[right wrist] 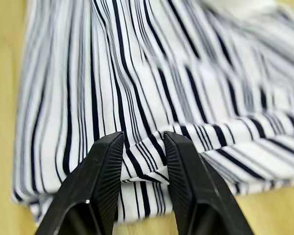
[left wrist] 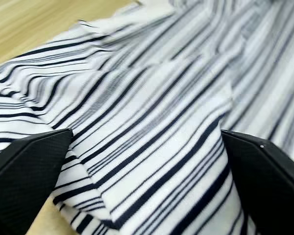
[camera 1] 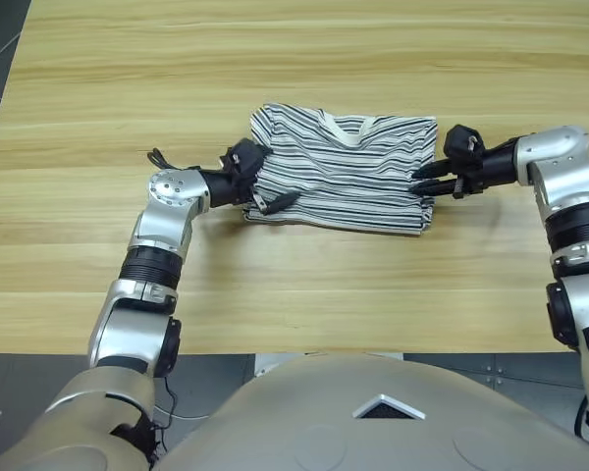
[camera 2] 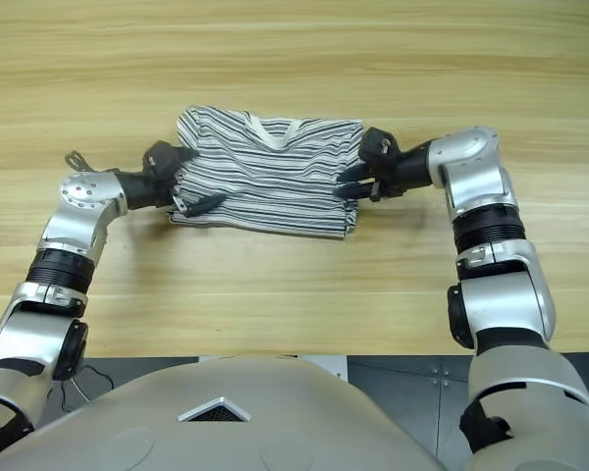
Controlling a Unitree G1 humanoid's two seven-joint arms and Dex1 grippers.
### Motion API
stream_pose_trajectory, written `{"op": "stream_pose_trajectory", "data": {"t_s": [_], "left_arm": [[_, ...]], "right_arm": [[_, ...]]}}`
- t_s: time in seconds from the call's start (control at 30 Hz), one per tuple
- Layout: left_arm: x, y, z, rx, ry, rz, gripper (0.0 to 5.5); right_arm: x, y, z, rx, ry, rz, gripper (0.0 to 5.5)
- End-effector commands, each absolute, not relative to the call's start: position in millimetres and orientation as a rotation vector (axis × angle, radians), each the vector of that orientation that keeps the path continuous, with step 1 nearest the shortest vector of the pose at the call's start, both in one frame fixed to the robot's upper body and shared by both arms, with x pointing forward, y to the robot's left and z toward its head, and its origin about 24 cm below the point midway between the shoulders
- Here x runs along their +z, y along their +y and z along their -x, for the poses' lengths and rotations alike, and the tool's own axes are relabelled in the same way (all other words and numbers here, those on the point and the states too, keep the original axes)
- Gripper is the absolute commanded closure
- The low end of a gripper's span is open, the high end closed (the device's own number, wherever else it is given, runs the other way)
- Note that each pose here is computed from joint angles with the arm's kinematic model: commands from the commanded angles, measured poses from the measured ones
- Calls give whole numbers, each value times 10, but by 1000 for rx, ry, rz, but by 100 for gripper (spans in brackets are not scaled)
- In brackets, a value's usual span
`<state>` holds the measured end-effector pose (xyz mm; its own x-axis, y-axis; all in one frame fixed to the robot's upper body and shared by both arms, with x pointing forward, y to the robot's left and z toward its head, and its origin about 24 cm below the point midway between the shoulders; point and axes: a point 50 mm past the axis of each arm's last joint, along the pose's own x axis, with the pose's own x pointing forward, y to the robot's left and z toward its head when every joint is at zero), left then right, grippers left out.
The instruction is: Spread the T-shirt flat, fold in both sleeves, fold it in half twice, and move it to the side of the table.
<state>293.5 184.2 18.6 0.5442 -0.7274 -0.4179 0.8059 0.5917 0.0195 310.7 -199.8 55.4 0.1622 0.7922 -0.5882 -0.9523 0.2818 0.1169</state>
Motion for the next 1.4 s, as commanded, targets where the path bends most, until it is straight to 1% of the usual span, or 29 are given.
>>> {"op": "stream_pose_trajectory", "data": {"t_s": [0.03,0.17,0.23,0.33,0.4,0.5,0.57,0.63,0.73,0.9,1.03,1.13,1.17,1.27,1.4], "left_arm": [[495,1844,-3125,-877,289,-172,2],[653,1835,-3166,-906,240,-177,2],[722,1780,-3151,-947,219,-179,2],[727,1587,-2996,-1077,218,-186,2],[631,1411,-2784,-1198,253,-216,2],[480,1269,-2528,-1310,318,-233,2],[379,1236,-2402,-1363,362,-250,2],[199,1246,-2278,-1404,436,-286,2],[41,1286,-2138,-1429,508,-290,2],[-96,1480,-2102,-1386,593,-310,2],[-181,1643,-2007,-1368,660,-276,2],[-210,1910,-1940,-1348,743,-287,2],[-202,2037,-1939,-1334,774,-306,2],[-188,2347,-2000,-1274,839,-400,2],[-180,2668,-2106,-1205,901,-572,2]], "right_arm": [[872,-1918,-3192,1298,516,220,400],[1168,-1941,-3313,1266,413,150,400],[1184,-1970,-3389,1193,406,182,400],[1142,-1977,-3423,1153,414,201,400],[1121,-2014,-3423,1146,422,239,400],[1116,-2010,-3467,1104,402,254,400],[1104,-2002,-3504,1067,387,263,400],[1098,-1997,-3551,1016,364,270,400],[1090,-1970,-3570,1011,353,276,400],[1072,-1976,-3570,1014,350,285,400],[1074,-1965,-3582,1008,342,284,400],[1068,-1947,-3582,1013,341,287,400],[1063,-1944,-3581,1013,340,287,400],[1035,-1940,-3571,1010,340,283,400],[993,-1915,-3552,1022,344,284,400]]}}
